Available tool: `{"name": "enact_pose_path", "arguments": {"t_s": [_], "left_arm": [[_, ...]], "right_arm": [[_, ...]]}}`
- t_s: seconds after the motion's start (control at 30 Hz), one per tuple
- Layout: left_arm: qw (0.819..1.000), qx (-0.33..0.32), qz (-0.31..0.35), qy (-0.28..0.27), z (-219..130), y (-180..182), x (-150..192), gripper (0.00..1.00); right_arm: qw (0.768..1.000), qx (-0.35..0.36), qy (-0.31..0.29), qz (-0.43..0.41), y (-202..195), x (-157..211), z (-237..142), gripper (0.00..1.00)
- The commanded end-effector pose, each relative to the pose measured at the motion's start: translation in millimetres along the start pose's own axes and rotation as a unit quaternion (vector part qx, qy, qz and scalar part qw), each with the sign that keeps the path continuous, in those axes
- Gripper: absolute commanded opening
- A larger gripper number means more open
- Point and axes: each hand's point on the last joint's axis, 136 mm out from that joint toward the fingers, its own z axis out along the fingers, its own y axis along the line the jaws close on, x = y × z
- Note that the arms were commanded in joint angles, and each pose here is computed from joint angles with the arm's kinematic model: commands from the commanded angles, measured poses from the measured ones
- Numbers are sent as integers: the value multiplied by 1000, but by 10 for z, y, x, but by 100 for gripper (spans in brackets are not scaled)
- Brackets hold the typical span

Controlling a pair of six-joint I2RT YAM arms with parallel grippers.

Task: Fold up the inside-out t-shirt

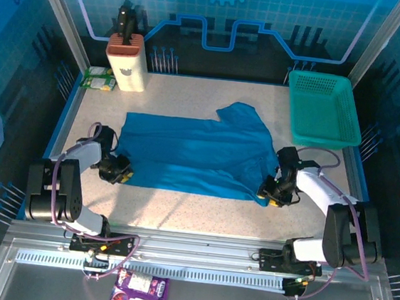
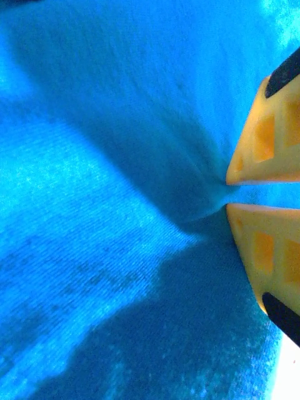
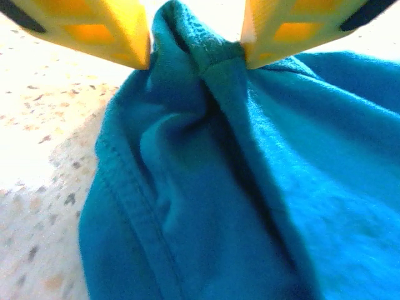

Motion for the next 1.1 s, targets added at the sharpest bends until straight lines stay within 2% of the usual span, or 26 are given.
{"name": "enact_pose_path", "arguments": {"t_s": [0.0,0.13,0.17,0.3,0.53,0.6,0.73,0.93,1.07], "left_arm": [[999,-34,-26,1,31,206,55,17],[998,-49,-32,-8,25,282,31,16],[998,-48,-35,-11,15,299,23,16],[998,-44,-47,-19,-16,330,0,16],[999,-14,-39,-8,-24,231,37,16],[1000,17,-22,-7,-68,93,39,16],[997,70,13,-16,-266,-163,73,17],[989,136,48,-21,-537,-506,183,18],[982,171,76,-15,-587,-718,320,20]], "right_arm": [[1000,-21,-5,14,73,31,21,33],[999,21,-32,13,-60,-103,-50,3],[999,29,-41,15,-94,-161,-88,0],[997,39,-51,40,-271,-290,-100,0],[997,37,-31,60,-374,-241,-67,0],[997,36,-41,53,-324,-246,-164,7],[997,13,-78,-10,-5,-287,-492,29],[993,-60,-80,-60,565,-223,-660,41],[990,-110,-52,-77,956,-168,-493,50]]}}
